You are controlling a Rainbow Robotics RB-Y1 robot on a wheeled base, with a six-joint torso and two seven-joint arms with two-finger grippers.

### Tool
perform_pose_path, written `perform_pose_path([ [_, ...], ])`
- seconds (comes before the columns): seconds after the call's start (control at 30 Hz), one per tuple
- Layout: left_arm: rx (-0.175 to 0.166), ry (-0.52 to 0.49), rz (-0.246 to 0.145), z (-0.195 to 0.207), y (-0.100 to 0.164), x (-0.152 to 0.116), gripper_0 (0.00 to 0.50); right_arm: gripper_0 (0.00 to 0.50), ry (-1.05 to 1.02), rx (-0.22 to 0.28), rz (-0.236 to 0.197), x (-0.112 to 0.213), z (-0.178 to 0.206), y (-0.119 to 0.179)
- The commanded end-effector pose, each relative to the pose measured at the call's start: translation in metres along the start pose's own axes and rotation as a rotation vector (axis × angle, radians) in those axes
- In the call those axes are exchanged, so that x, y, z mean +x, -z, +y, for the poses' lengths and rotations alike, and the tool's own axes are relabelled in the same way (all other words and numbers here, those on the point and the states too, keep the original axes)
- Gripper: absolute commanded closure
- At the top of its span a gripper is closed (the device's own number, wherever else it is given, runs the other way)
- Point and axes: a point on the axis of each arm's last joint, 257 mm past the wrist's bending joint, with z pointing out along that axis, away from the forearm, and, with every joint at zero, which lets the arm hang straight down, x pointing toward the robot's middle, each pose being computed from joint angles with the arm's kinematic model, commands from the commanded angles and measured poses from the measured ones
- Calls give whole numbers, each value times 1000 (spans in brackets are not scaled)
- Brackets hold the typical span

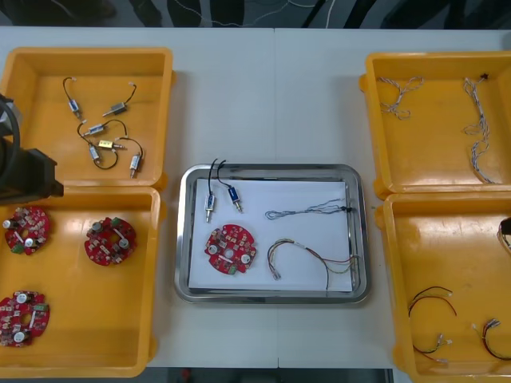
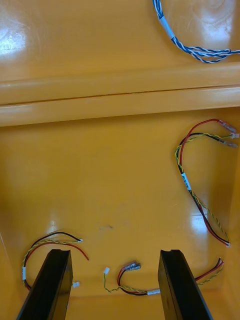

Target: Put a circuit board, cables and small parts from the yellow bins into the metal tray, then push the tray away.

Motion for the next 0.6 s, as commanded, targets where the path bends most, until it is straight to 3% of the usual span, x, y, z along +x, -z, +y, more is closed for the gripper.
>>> perform_pose_path([
  [0.03,-60,-46,-10,33,10,12,0,0,-47,29,-29,-5,-10,14],
  [0.3,-86,-105,26,55,5,30,0,0,-44,29,-31,-5,-10,14],
  [0.6,-69,-131,4,53,3,26,0,0,-45,28,-31,-5,-10,14],
])
